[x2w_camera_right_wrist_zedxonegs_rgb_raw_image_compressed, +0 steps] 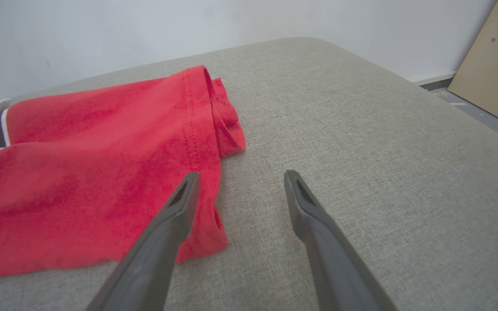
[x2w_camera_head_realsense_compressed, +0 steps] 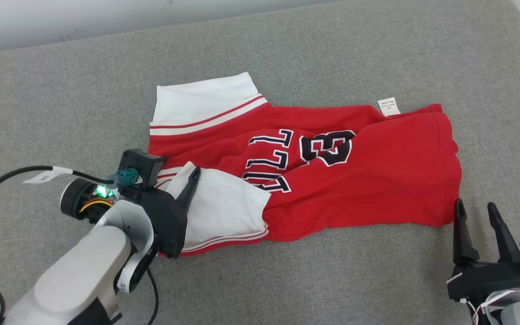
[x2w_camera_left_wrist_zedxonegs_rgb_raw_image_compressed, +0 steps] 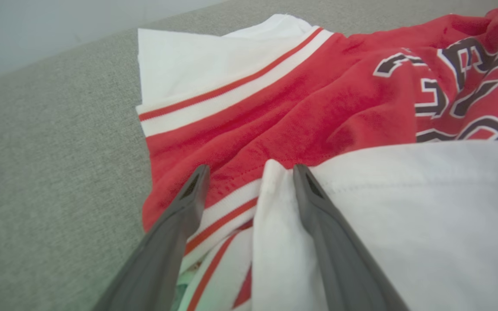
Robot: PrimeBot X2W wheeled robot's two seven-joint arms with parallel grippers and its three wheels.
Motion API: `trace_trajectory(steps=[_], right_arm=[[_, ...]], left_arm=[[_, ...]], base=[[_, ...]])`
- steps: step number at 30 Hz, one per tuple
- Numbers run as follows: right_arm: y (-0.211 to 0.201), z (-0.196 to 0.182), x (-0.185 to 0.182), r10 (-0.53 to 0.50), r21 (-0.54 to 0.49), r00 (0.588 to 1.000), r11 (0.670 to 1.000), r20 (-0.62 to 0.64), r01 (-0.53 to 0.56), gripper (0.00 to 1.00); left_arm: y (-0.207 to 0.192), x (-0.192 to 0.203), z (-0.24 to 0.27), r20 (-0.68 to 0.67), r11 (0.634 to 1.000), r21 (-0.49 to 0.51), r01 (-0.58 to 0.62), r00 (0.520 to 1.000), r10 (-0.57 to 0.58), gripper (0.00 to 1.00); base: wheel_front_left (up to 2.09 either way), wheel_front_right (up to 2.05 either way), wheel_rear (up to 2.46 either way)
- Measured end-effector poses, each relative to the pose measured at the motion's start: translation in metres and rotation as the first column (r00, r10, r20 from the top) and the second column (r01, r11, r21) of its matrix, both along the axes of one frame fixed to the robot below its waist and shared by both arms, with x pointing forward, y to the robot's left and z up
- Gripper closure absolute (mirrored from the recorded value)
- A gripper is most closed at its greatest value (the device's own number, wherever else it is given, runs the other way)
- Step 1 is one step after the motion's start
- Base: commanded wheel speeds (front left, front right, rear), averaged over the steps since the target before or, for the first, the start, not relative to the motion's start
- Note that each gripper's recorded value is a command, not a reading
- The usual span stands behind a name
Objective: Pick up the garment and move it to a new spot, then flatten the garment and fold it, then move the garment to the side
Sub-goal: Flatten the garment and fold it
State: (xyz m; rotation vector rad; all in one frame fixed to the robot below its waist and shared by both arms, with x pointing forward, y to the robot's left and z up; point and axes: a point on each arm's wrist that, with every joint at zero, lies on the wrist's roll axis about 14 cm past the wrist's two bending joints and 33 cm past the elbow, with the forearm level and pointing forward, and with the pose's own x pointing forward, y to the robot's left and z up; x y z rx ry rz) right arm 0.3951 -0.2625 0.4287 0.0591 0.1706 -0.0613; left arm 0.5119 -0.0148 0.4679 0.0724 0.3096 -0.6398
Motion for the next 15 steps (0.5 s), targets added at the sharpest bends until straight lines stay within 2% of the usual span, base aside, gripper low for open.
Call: trace_trajectory(steps=[1,2,3,5,6,7,8,15], right_arm=[[-0.001,0.000,-0.001,-0.002,0.000,1.000,1.000,0.001,0.002,0.00],[-0.002,0.001,-0.001,-0.005,0.000,1.000,1.000,0.002,0.005,0.00],[-0.002,0.001,-0.002,-0.008,-0.001,1.000,1.000,0.003,0.008,0.00],[-0.003,0.003,-0.002,-0.008,-0.003,1.000,1.000,0.008,0.008,0.00],[-0.002,0.004,-0.001,-0.008,-0.003,1.000,1.000,0.013,0.008,0.00],[-0.002,0.006,-0.001,-0.006,-0.004,1.000,1.000,0.017,0.006,0.00],[-0.001,0.006,-0.001,-0.004,-0.005,1.000,1.000,0.019,0.004,0.00],[0.003,0.008,0.000,0.007,-0.002,1.000,1.000,0.025,-0.007,0.00]], left_arm=[[0.000,-0.001,0.000,-0.005,1.000,-0.001,-0.001,1.000,0.001,0.10],[0.001,-0.004,-0.003,-0.017,1.000,0.008,-0.003,1.000,0.003,0.26],[0.002,-0.007,-0.006,-0.031,1.000,0.018,-0.001,1.000,0.002,0.32],[0.004,-0.013,-0.011,-0.049,0.999,0.035,0.007,0.999,-0.005,0.55],[0.005,-0.014,-0.011,-0.047,0.999,0.036,0.009,0.999,-0.007,0.63],[0.004,-0.015,-0.008,-0.038,0.999,0.032,0.014,0.999,-0.013,0.95],[0.004,-0.015,-0.004,-0.019,1.000,0.021,0.012,1.000,-0.012,1.00],[0.006,-0.019,0.021,0.094,0.999,-0.041,-0.003,0.996,0.006,1.00]], base=[[0.00,0.00,0.00],[0.00,0.00,0.00],[0.00,0.00,0.00],[0.00,0.00,0.00],[0.00,0.00,0.00],[0.00,0.00,0.00],[0.00,0.00,0.00],[0.00,0.00,0.00]])
